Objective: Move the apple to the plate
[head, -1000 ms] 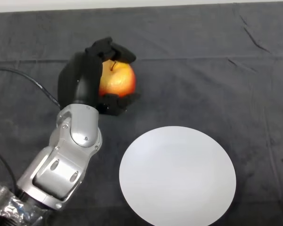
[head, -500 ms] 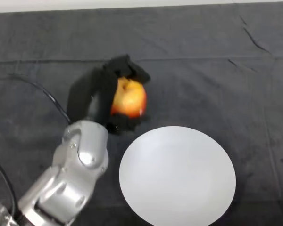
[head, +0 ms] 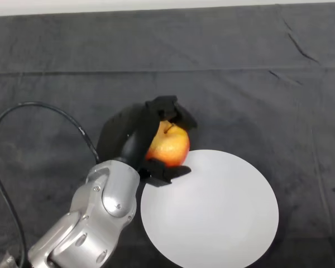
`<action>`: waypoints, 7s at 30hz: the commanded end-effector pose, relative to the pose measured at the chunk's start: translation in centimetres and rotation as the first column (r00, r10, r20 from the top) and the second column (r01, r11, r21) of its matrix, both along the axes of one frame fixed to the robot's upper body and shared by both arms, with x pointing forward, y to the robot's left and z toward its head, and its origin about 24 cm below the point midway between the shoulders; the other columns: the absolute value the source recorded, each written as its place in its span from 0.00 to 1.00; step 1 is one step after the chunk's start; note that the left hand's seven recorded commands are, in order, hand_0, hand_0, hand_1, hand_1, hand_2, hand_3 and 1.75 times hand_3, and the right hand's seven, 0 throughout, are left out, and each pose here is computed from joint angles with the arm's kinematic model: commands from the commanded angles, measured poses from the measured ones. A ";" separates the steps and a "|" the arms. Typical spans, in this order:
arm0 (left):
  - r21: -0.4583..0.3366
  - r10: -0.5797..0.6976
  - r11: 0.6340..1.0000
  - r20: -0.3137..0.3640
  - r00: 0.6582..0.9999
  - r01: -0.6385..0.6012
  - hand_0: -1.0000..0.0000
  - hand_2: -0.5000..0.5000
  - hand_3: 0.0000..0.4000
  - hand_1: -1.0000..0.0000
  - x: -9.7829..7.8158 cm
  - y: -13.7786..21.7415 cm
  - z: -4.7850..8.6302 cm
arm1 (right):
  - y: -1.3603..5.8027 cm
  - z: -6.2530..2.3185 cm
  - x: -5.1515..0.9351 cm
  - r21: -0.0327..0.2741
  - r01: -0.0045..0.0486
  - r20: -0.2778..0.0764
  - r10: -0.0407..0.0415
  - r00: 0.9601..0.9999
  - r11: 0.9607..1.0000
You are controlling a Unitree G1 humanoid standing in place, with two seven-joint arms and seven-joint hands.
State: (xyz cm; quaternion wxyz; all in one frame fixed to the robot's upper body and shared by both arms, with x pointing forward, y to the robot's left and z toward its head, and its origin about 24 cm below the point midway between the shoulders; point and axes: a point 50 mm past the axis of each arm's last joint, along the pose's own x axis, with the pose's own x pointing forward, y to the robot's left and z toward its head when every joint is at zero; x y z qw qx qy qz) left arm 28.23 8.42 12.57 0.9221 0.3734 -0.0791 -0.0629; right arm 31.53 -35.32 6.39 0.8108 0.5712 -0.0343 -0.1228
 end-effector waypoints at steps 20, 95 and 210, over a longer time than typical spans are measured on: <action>0.036 -0.148 0.988 -0.081 0.986 0.152 0.00 0.50 1.00 0.00 -1.1 -2.9 -1.7 | -0.63 0.27 -0.29 0.011 0.029 0.021 -0.029 0.999 1.000; -0.184 0.256 0.959 0.223 0.941 -0.217 1.00 0.50 0.00 1.00 -0.1 9.5 3.8 | -0.61 0.26 -0.29 0.010 0.029 0.021 -0.029 0.999 1.000; -0.643 0.930 0.313 0.058 0.362 -0.699 1.00 0.50 0.00 1.00 -5.8 31.1 -7.2 | -0.67 0.30 -0.29 0.016 0.029 0.024 -0.029 0.999 0.999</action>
